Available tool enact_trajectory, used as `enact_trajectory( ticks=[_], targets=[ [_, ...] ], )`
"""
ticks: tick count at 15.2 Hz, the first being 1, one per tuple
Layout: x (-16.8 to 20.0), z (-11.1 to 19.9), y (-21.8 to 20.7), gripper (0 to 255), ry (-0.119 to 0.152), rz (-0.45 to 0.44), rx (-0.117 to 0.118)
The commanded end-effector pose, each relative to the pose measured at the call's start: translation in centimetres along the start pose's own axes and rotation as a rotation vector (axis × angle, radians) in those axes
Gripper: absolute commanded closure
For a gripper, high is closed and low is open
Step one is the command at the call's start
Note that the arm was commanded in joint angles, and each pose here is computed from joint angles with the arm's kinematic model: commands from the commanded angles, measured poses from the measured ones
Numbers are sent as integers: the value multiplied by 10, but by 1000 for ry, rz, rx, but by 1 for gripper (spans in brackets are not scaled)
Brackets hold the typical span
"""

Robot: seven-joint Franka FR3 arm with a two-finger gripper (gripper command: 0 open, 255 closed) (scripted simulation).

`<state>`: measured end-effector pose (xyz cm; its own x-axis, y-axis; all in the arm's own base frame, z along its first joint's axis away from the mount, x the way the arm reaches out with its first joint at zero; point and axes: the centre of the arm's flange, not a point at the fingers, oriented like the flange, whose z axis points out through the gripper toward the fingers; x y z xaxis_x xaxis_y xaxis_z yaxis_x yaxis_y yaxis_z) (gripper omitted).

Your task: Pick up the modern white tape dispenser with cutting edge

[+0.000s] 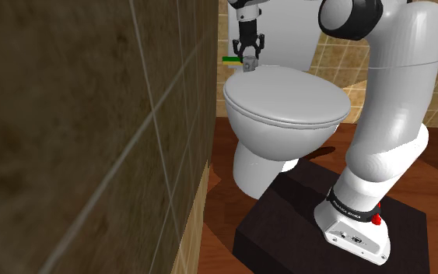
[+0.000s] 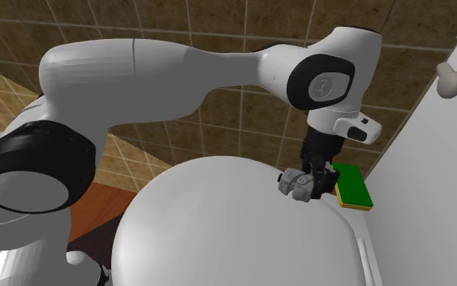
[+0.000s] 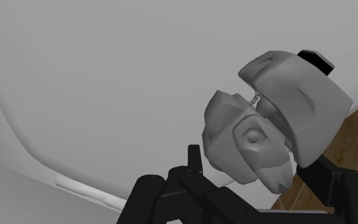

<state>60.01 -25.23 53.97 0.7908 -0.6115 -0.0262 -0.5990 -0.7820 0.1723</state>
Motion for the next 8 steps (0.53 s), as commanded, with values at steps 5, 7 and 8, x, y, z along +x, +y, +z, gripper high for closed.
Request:
enact_trajectory(
  ticks=[5, 7, 8],
  targets=[
    [0, 1, 0, 255, -1, 0, 0],
    [0, 1, 0, 255, -1, 0, 0],
    [0, 0, 0, 255, -1, 0, 0]
  ],
)
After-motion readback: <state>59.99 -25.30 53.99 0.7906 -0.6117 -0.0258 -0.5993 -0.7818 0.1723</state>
